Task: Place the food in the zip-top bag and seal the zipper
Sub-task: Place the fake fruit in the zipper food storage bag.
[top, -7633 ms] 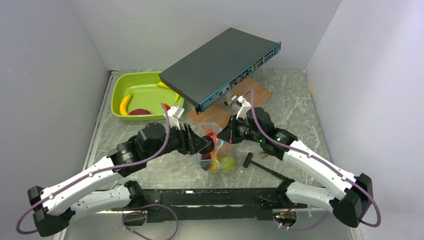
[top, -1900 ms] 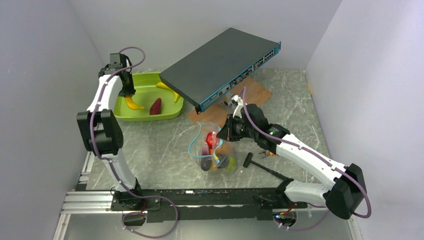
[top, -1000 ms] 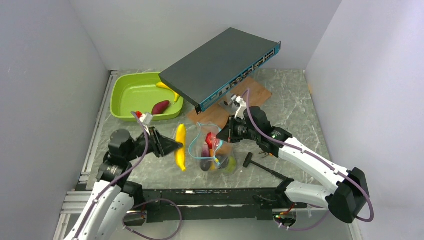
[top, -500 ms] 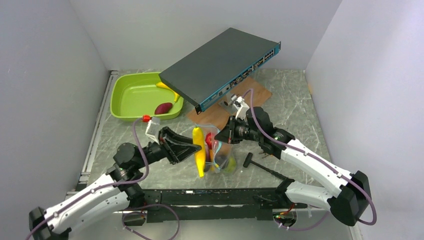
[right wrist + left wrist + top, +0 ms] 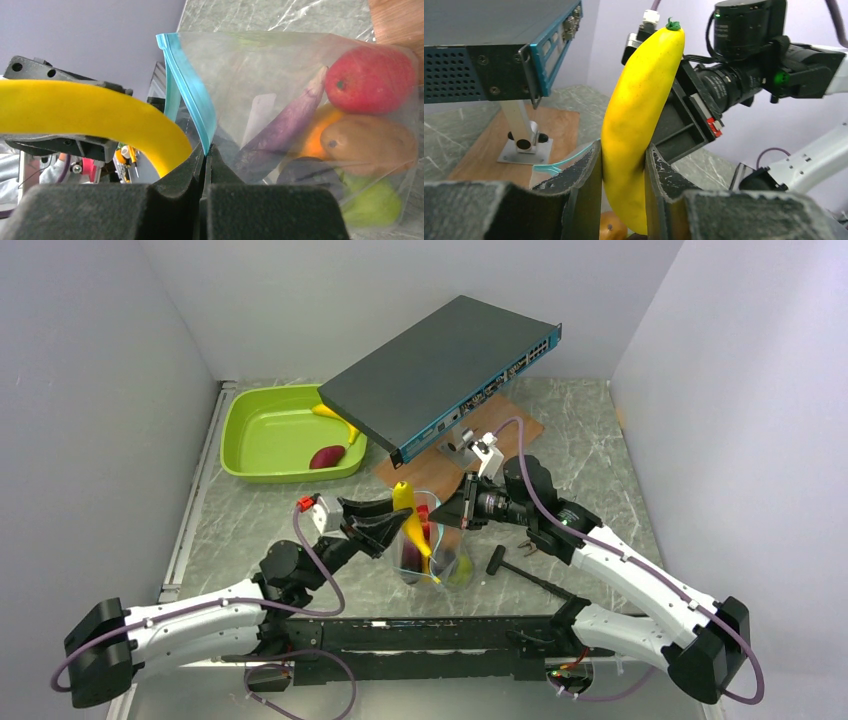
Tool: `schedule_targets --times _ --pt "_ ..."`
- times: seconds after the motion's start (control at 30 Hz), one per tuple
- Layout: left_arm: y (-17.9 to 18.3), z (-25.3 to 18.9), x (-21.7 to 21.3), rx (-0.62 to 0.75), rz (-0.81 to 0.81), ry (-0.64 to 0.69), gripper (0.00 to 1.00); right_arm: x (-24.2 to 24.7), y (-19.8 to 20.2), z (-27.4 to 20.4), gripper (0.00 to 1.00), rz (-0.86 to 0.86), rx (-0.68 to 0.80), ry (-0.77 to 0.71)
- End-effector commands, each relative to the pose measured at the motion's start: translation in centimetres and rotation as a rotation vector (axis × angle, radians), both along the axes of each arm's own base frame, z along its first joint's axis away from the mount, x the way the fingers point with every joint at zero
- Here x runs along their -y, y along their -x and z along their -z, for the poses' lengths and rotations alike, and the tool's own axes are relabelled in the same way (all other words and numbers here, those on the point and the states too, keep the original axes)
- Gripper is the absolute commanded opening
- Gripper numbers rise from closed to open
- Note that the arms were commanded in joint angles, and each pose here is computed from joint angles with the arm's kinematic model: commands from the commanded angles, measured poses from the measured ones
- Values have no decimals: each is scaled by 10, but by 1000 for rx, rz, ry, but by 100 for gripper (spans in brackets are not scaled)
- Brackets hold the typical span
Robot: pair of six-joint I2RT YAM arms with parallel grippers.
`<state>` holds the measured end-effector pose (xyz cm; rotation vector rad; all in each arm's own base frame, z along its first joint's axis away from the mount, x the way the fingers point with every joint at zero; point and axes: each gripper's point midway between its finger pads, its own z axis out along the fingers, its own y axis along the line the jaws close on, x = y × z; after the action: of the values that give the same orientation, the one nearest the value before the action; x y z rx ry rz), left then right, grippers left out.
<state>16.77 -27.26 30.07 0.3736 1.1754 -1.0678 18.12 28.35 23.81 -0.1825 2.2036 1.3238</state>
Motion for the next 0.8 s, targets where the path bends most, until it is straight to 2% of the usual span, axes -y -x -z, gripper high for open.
schedule_targets --times 0.0,0.23,0.4,0.67,0.7,0.77 --pt "-10 -24 -10 84 -102 63 0 -5 4 -21 0 -27 30 -72" --pt "-7 -5 -9 66 -88 16 0 -2 5 -17 0 -17 33 -62" --pt "7 0 -8 63 -10 12 0 -2 5 -14 0 -19 31 -58" --pt "4 24 13 -39 39 -86 1 -5 5 -10 0 -30 17 -60" --pt "2 25 12 -49 29 -73 6 -5 5 -10 0 -28 18 -60" --pt "-4 27 7 -81 -8 -41 32 -4 5 -10 0 -26 19 -59"
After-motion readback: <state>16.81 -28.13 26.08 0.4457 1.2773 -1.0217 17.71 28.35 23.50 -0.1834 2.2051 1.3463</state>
